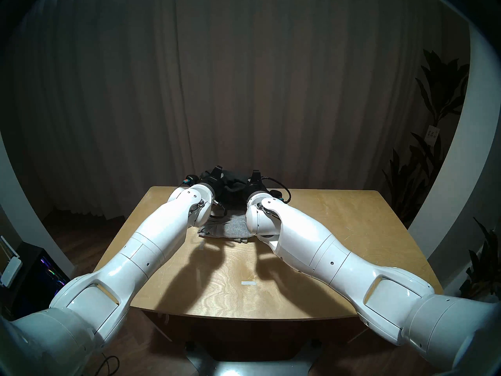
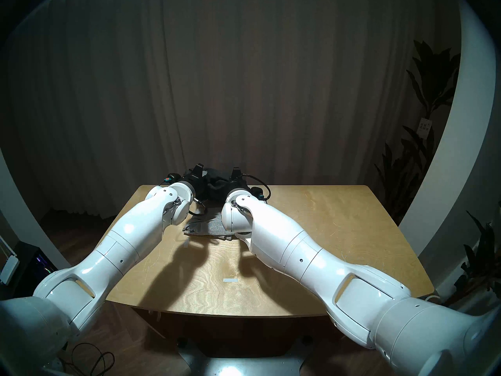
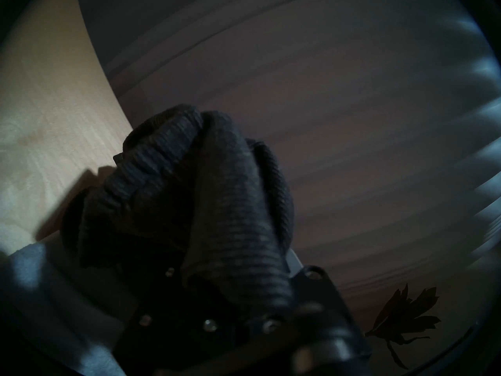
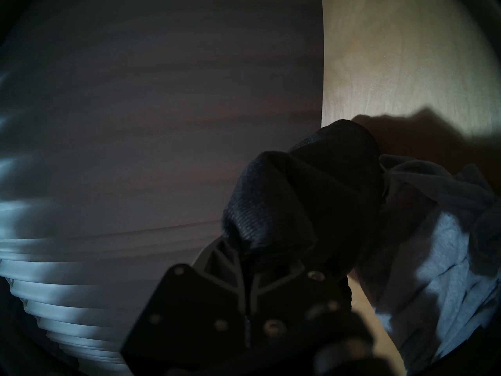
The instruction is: Fold pants twice and stack them
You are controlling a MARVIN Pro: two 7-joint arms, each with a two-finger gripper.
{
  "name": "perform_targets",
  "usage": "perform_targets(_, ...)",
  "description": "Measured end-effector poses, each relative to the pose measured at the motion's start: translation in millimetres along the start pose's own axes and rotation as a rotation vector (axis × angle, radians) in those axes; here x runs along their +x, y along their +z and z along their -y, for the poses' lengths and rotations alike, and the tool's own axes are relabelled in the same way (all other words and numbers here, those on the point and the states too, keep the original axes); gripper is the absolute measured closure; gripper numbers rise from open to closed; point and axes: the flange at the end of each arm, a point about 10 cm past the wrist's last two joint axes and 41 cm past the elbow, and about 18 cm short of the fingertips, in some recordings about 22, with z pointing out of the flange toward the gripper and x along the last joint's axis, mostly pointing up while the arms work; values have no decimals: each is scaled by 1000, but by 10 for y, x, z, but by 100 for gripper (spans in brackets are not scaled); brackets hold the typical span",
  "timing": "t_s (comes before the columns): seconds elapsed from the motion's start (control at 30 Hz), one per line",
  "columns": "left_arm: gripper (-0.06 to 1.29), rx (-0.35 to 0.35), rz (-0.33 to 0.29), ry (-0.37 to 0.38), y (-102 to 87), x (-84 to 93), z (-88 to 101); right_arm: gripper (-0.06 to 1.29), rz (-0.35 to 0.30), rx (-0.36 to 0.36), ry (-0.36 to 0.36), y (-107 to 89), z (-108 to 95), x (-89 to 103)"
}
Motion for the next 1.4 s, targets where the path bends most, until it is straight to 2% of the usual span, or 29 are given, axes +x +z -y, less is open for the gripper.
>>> perform_targets(0.2, 120, 16, 4, -24, -146, -31, 146, 124, 22, -3, -17, -81, -32, -18)
perform_targets(0.5, 120, 29, 8, -48, -376, -90, 241, 124, 37, -26, -36, -243, -79, -14)
perform_targets(0.83, 120, 99, 10, -55, -562, -228, 470, 124, 42, -116, -64, -452, -418, -1)
perform_targets(1.03, 120, 131, 13, -60, -670, -319, 584, 124, 44, -144, -77, -553, -589, -9)
perform_targets(1.4, 120, 179, 21, -63, -909, -493, 728, 124, 39, -164, -84, -667, -730, 46)
